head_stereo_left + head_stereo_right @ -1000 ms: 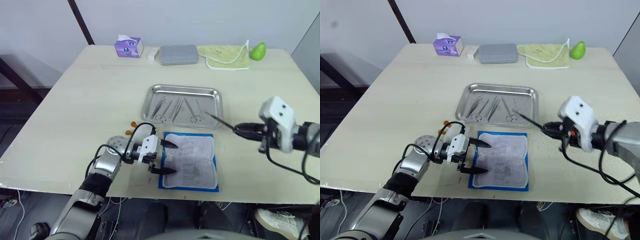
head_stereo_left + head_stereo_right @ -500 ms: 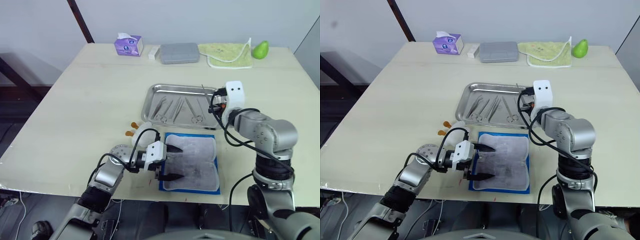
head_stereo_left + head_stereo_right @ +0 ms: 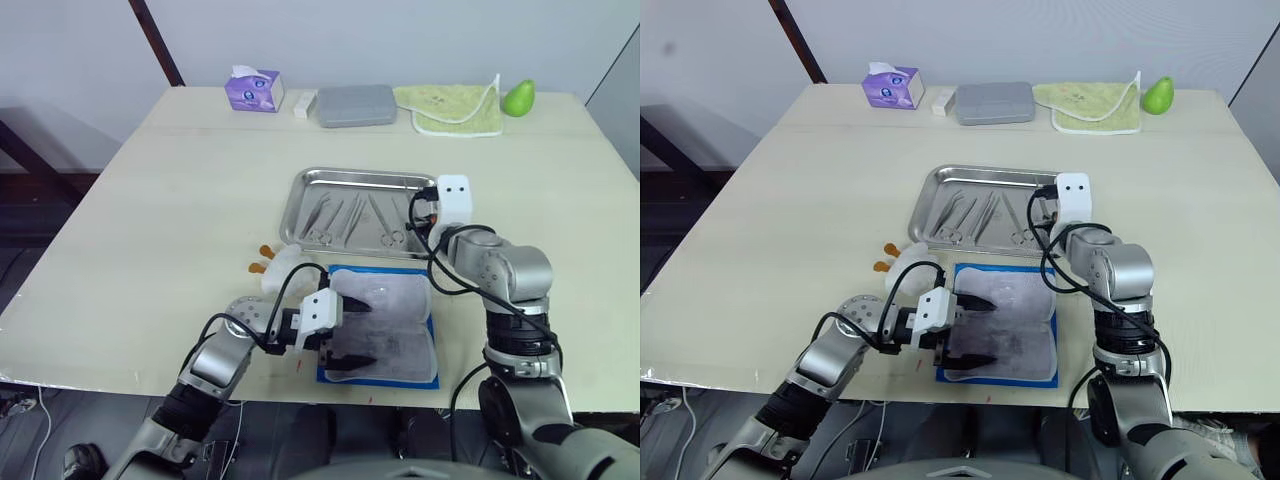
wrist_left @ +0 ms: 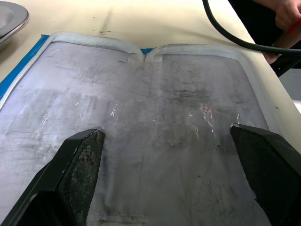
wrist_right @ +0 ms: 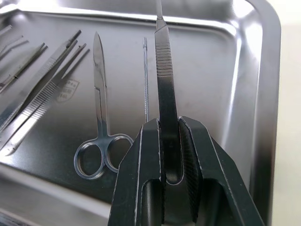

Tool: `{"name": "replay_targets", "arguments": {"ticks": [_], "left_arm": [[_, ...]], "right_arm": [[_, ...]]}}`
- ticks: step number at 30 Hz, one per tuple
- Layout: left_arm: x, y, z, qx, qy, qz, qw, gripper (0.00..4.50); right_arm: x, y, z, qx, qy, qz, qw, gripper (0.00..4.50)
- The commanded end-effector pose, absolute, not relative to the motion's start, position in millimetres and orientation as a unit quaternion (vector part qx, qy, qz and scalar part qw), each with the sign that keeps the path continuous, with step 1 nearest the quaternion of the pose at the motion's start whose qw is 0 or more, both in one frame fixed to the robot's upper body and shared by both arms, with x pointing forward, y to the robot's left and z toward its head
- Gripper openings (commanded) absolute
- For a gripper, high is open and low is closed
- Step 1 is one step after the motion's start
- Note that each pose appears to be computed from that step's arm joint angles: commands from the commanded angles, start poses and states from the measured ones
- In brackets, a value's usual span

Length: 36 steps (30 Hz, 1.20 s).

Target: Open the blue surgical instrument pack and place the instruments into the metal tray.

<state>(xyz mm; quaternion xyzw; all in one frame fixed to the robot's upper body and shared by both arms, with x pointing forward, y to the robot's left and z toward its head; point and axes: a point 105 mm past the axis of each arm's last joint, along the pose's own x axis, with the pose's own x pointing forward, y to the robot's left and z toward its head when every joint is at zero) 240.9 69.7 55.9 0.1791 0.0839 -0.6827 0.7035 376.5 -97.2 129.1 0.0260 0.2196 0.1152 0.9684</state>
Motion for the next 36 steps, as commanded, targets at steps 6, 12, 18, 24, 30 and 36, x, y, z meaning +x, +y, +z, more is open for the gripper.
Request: {"name": "replay_targets", "arguments": {"ticks": [6, 12, 18, 24, 30, 36], "left_arm": [[226, 70, 29, 0.173, 0.144, -0.692, 0.686, 4.50], [225, 69, 30, 0.172, 0.143, -0.691, 0.687, 4.50], [228, 66, 40, 0.161, 0.128, -0.687, 0.697, 4.50], [226, 74, 64, 0.130, 0.095, -0.680, 0.716, 4.50], [225, 76, 86, 0.097, 0.068, -0.667, 0.735, 4.50], [243, 119, 107, 0.054, 0.067, -0.634, 0.769, 4.50]], "right_arm": [[379, -93, 126, 0.023, 0.214, 0.117, 0.970, 0.01], [381, -95, 119, 0.024, 0.221, 0.115, 0.968, 1.43], [376, -92, 139, 0.017, 0.170, 0.146, 0.974, 4.03], [339, -75, 176, 0.019, 0.011, 0.309, 0.951, 4.03], [297, -84, 185, 0.030, -0.043, 0.421, 0.905, 4.03], [262, -107, 167, 0.006, -0.015, 0.489, 0.872, 4.29]]}}
